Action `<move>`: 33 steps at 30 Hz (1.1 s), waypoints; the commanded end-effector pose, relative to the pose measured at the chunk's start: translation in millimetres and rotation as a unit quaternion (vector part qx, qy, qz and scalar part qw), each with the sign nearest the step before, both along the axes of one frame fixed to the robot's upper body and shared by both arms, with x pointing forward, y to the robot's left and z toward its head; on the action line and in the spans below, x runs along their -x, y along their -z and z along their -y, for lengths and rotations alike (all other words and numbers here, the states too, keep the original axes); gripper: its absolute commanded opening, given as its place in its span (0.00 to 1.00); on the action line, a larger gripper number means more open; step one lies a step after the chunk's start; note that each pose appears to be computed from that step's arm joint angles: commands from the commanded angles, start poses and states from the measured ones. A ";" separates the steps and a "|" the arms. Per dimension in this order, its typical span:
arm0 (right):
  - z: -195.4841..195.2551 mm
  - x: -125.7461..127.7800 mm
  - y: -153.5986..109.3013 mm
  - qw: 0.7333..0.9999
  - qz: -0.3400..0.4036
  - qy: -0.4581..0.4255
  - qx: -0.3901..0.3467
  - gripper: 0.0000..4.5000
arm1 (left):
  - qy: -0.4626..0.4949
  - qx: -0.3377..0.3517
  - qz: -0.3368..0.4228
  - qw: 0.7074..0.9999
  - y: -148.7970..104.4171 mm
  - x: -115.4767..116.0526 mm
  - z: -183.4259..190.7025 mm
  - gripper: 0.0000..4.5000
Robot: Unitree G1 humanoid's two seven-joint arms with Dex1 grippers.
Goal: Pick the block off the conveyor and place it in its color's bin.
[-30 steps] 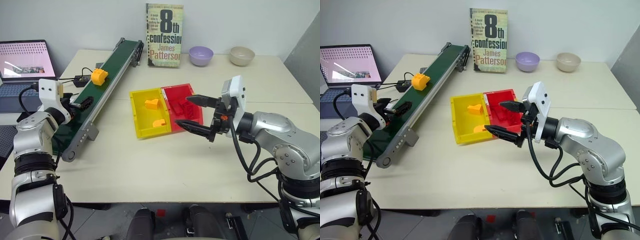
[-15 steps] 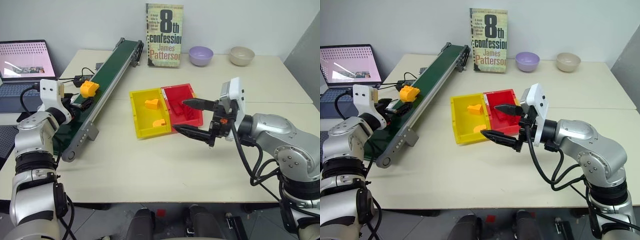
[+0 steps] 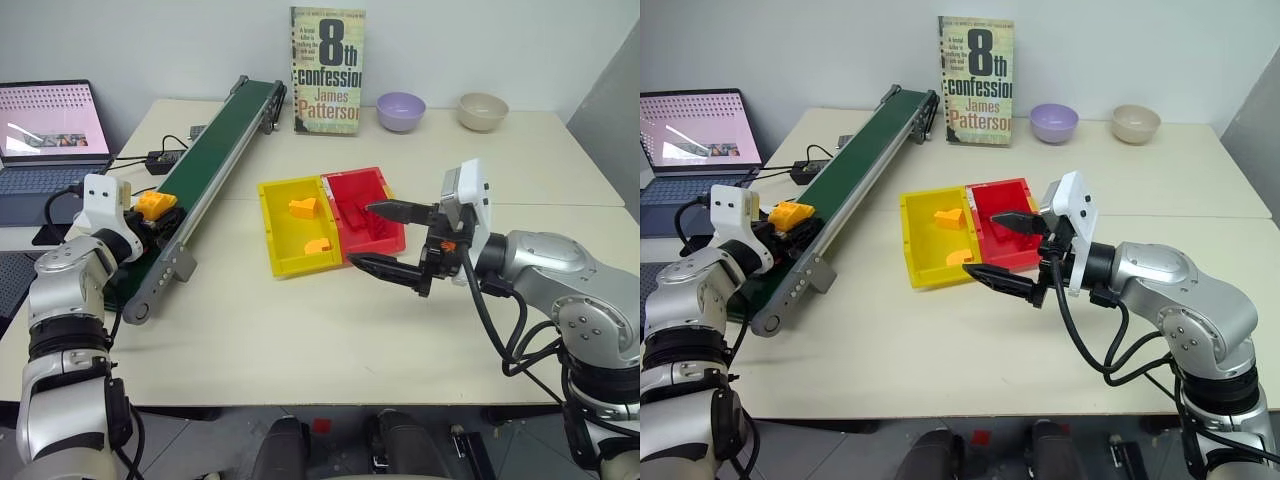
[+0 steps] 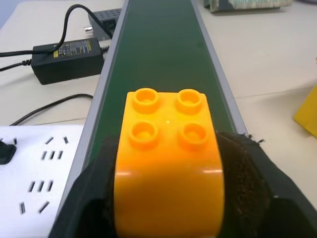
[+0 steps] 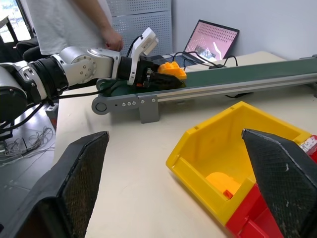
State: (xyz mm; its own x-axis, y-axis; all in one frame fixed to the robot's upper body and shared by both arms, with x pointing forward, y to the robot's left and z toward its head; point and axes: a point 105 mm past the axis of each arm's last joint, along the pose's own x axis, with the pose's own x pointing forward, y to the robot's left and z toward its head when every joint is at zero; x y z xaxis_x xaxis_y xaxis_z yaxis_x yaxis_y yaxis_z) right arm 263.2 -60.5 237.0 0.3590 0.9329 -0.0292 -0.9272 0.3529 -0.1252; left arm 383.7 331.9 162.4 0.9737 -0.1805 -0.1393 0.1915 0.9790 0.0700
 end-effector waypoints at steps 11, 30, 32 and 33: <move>8.3 0.7 -14.5 0.999 0.026 0.021 -0.006 1.00 | 0.014 -0.017 0.045 0.999 -46.7 14.1 5.9 0.34; 24.1 0.8 8.8 0.986 0.045 0.162 0.017 1.00 | 0.329 -0.066 0.044 0.941 -42.6 -48.3 216.0 0.34; 25.9 2.5 10.4 0.985 0.045 0.169 0.016 1.00 | 0.330 -0.066 0.045 0.941 -41.9 -50.9 215.4 0.42; 26.7 2.9 10.8 0.984 0.044 0.171 0.015 1.00 | 0.330 -0.067 0.046 0.940 -42.3 -51.6 214.5 0.50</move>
